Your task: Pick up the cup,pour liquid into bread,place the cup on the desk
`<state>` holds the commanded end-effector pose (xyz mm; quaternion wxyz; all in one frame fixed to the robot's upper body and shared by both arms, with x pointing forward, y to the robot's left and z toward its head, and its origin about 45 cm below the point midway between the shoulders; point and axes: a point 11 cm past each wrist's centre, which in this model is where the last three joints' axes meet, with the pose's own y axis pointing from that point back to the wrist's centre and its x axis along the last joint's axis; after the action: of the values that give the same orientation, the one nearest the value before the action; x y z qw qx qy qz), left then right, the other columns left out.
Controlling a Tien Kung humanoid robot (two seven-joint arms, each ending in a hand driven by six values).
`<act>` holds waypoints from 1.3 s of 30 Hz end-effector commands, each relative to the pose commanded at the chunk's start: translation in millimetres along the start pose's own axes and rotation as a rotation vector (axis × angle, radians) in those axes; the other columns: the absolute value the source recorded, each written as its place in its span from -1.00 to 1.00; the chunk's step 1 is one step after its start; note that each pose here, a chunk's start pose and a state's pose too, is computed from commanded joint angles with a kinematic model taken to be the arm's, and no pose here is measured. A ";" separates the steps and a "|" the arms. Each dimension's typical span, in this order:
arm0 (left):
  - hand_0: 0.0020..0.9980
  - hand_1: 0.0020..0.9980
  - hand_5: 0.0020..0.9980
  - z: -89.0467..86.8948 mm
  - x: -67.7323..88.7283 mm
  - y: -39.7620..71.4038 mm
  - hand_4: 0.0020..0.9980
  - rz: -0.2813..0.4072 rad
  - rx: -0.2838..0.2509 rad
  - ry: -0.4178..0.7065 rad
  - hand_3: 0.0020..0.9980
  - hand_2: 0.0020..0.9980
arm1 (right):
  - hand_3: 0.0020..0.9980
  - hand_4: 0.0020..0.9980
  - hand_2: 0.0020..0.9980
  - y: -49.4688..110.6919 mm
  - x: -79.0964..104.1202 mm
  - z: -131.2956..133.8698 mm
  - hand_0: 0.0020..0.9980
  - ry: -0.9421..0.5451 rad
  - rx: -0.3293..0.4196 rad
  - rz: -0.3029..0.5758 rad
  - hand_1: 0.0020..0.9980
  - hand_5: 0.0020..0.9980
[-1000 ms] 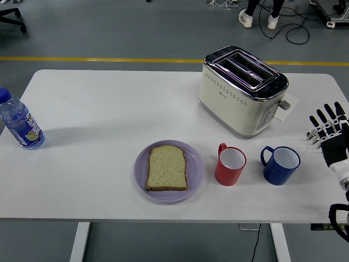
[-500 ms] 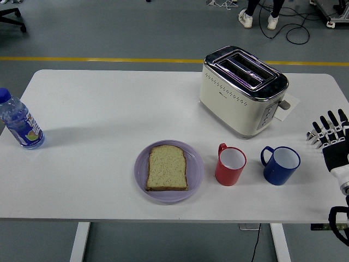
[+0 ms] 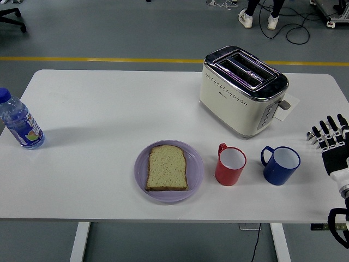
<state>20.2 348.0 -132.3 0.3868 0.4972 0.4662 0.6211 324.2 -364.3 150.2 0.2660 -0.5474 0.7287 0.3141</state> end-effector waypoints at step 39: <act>0.27 0.29 0.72 4.5 -0.9 0.3 -0.52 -0.002 -0.007 0.003 0.01 0.31 | 0.22 0.30 0.31 -0.8 1.8 -0.3 0.37 -0.010 0.000 0.003 0.18 -0.46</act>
<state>24.8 348.0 -131.9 0.3885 0.4944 0.4650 0.6232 324.5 -365.9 148.9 0.2694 -0.5448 0.7280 0.3171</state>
